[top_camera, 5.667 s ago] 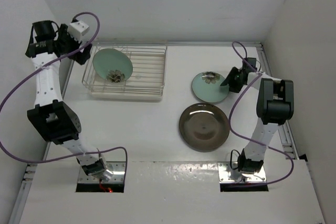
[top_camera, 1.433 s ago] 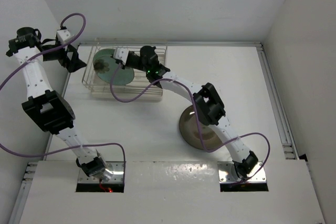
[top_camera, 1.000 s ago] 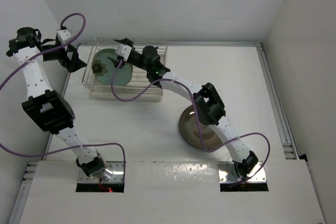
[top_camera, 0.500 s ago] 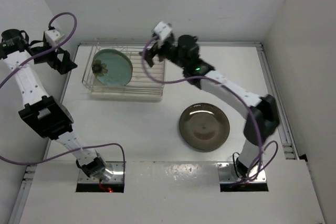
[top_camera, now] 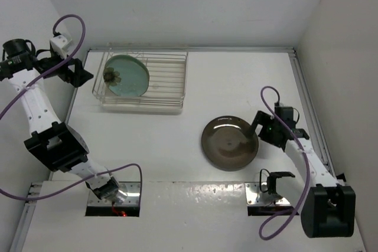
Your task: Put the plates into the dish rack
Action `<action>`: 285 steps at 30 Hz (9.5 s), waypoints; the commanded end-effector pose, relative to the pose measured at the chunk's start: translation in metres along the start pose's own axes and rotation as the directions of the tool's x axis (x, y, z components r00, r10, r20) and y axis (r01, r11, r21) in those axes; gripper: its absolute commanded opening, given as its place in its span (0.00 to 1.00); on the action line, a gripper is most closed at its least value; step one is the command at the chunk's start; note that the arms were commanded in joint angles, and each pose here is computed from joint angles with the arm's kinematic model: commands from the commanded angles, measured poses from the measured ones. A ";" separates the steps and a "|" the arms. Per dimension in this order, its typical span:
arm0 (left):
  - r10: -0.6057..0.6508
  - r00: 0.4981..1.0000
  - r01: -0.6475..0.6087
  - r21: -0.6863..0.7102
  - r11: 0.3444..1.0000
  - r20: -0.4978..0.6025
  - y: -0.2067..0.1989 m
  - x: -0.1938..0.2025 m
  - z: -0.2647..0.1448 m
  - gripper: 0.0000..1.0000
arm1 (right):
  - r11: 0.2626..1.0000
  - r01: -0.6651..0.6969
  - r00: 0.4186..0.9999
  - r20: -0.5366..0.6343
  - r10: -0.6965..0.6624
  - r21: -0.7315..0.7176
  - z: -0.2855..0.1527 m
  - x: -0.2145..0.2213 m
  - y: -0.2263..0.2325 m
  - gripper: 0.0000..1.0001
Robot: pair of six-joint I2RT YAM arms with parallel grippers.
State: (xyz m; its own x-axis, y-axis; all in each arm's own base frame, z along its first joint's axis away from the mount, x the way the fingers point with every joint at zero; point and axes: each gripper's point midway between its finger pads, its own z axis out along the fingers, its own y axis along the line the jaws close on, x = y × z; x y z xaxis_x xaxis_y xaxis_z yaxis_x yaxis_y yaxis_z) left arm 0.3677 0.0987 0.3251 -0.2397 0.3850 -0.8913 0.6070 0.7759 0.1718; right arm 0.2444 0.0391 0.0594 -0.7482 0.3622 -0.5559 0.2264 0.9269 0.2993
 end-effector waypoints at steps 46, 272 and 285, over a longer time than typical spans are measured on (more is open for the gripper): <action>0.021 1.000 -0.021 0.046 0.999 0.003 -0.048 -0.008 -0.014 1.00 | 0.908 0.306 0.825 0.555 -0.104 -0.285 -0.099 -0.145 0.053 0.00; 0.554 0.764 -0.604 0.062 0.795 0.331 0.014 -0.085 0.103 0.99 | 0.321 0.884 0.458 0.764 -0.455 -0.339 -0.138 -0.102 0.338 1.00; 0.089 0.987 0.002 -0.571 0.821 0.131 0.112 -0.119 -0.025 0.99 | 0.877 0.409 0.884 0.348 -0.312 -0.252 -0.053 -0.127 0.201 1.00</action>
State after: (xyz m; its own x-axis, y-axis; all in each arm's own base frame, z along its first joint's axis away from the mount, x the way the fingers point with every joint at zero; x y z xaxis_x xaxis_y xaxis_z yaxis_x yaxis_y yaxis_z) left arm 0.4619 0.0871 0.4350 0.0820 0.5478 -0.8325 0.4214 0.7379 0.5271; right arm 0.3565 0.2097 0.2481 -0.4082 -0.0876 -0.9087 -0.4890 0.8615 0.1367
